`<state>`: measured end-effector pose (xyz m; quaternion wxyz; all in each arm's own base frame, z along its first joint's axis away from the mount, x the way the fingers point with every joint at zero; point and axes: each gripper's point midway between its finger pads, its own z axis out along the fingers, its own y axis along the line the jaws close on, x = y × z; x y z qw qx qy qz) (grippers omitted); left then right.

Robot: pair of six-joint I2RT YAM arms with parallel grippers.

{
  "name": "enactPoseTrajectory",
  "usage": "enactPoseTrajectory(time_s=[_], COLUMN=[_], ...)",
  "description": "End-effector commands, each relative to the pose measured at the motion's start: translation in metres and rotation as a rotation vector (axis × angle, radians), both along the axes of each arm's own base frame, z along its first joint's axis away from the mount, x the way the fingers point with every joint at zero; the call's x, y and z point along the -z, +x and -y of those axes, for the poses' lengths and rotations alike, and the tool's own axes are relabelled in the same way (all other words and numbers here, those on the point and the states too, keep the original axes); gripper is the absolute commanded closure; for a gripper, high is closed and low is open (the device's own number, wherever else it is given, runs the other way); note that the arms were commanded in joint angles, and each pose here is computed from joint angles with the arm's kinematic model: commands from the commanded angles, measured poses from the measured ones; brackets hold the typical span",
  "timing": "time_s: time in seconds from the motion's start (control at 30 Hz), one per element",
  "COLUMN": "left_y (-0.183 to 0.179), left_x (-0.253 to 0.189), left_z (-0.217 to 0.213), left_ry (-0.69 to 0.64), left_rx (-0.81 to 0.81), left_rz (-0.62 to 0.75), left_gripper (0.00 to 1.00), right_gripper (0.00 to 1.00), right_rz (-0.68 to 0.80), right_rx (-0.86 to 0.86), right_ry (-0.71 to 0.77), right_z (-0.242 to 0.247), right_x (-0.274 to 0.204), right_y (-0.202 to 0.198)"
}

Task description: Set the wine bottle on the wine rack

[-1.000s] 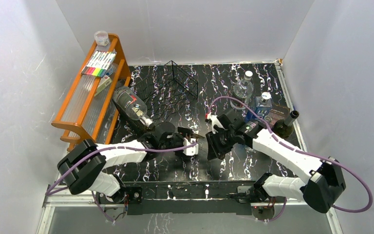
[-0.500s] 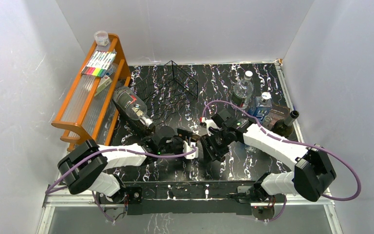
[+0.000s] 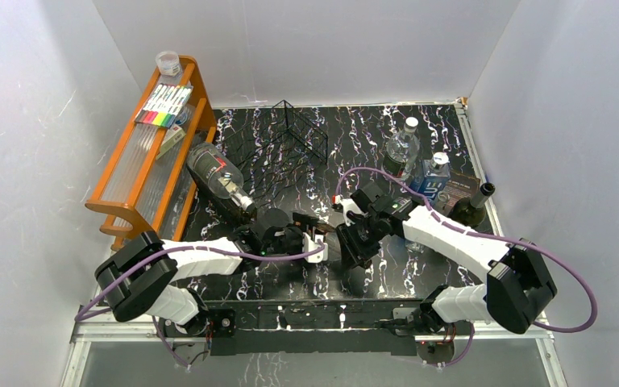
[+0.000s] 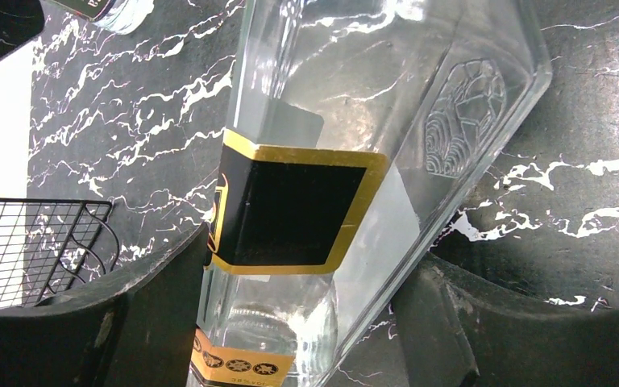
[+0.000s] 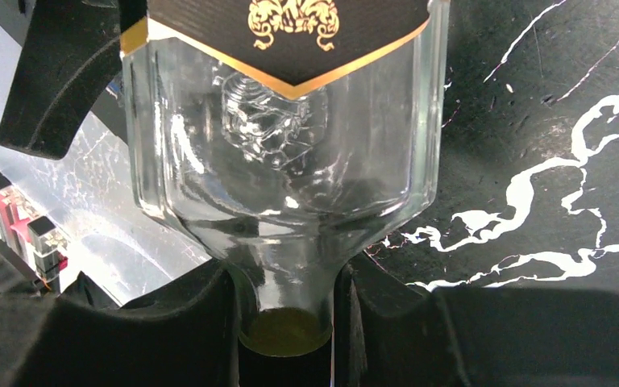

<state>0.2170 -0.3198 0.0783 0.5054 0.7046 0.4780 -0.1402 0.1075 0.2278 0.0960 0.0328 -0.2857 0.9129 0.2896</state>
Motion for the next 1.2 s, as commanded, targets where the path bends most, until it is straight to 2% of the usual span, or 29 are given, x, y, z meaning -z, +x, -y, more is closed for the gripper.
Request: enactPoseTrajectory(time_s=[0.0, 0.03, 0.23, 0.57, 0.77, 0.93, 1.07, 1.17], left_y=[0.004, 0.004, 0.012, 0.008, 0.012, 0.023, 0.023, 0.025], left_x=[-0.073, -0.074, -0.078, -0.090, -0.110, -0.118, -0.101, -0.090], left_z=[0.027, 0.027, 0.018, -0.008, -0.029, -0.033, -0.022, -0.020], left_ry=[-0.282, -0.282, -0.296, -0.204, -0.195, -0.172, -0.093, -0.073], left_rx=[-0.031, -0.036, -0.119, -0.168, -0.223, -0.232, -0.152, -0.150], left_rz=[-0.056, -0.060, -0.065, -0.106, -0.040, 0.011, 0.015, -0.001], left_gripper=[0.63, 0.60, 0.04, 0.02, 0.02, 0.02, 0.02, 0.02], right_gripper=[1.00, 1.00, 1.00, 1.00, 1.00, 1.00, 1.00, 1.00], right_rz=[0.123, 0.139, 0.293, 0.547, 0.651, 0.614, 0.578, 0.536], right_rx=[-0.014, -0.011, 0.023, 0.141, 0.142, 0.078, 0.040, 0.048], right_ry=[0.148, 0.155, 0.228, 0.291, 0.386, 0.419, 0.428, 0.403], right_z=[-0.030, -0.031, -0.035, -0.034, -0.035, -0.043, -0.047, -0.047], right_x=[-0.021, -0.024, -0.046, -0.061, -0.072, -0.073, -0.074, -0.072], right_y=[0.017, 0.019, 0.035, 0.066, 0.070, 0.058, 0.050, 0.048])
